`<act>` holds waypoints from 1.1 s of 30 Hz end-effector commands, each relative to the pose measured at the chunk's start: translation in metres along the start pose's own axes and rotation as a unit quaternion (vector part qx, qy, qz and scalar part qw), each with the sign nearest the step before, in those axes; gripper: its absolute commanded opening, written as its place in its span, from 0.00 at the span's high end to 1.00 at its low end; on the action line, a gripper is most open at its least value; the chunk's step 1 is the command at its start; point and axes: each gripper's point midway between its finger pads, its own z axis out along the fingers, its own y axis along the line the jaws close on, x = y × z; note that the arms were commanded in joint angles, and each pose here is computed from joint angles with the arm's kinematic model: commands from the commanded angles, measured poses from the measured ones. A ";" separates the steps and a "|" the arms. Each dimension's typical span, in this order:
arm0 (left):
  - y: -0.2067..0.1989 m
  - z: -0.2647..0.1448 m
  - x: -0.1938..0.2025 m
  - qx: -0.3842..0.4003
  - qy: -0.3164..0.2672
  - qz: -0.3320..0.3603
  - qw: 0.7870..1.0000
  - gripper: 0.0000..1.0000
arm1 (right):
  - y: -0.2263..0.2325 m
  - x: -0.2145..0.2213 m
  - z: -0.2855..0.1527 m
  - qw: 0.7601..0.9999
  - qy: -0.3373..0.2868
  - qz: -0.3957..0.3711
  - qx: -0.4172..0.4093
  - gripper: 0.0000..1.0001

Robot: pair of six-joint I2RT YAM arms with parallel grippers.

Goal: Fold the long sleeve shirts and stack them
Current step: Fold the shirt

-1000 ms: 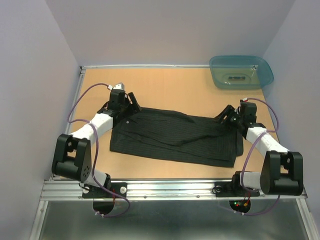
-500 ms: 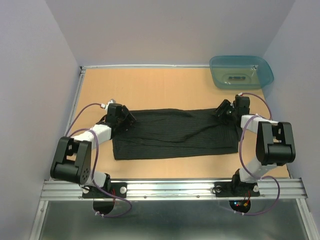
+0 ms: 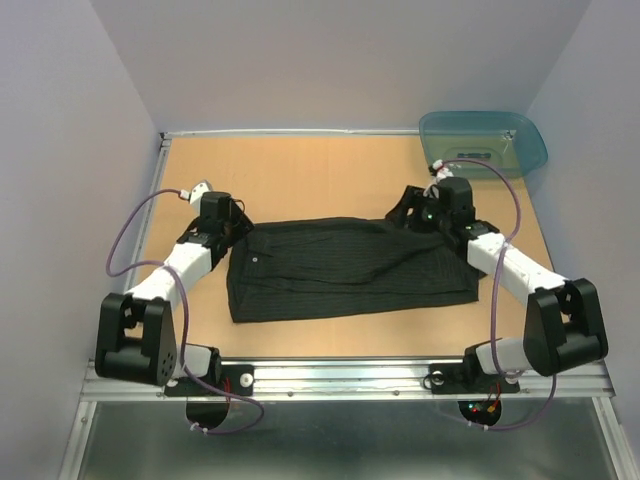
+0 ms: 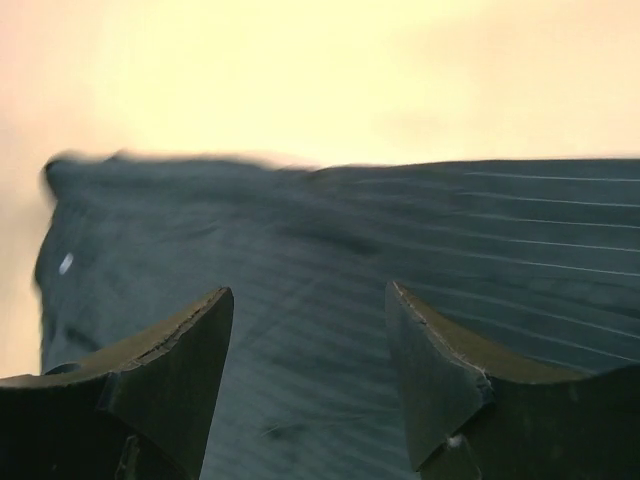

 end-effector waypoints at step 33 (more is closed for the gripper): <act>0.012 0.053 0.025 -0.061 0.097 0.097 0.989 1.00 | 0.019 0.147 0.021 0.984 0.160 -0.076 0.017 0.32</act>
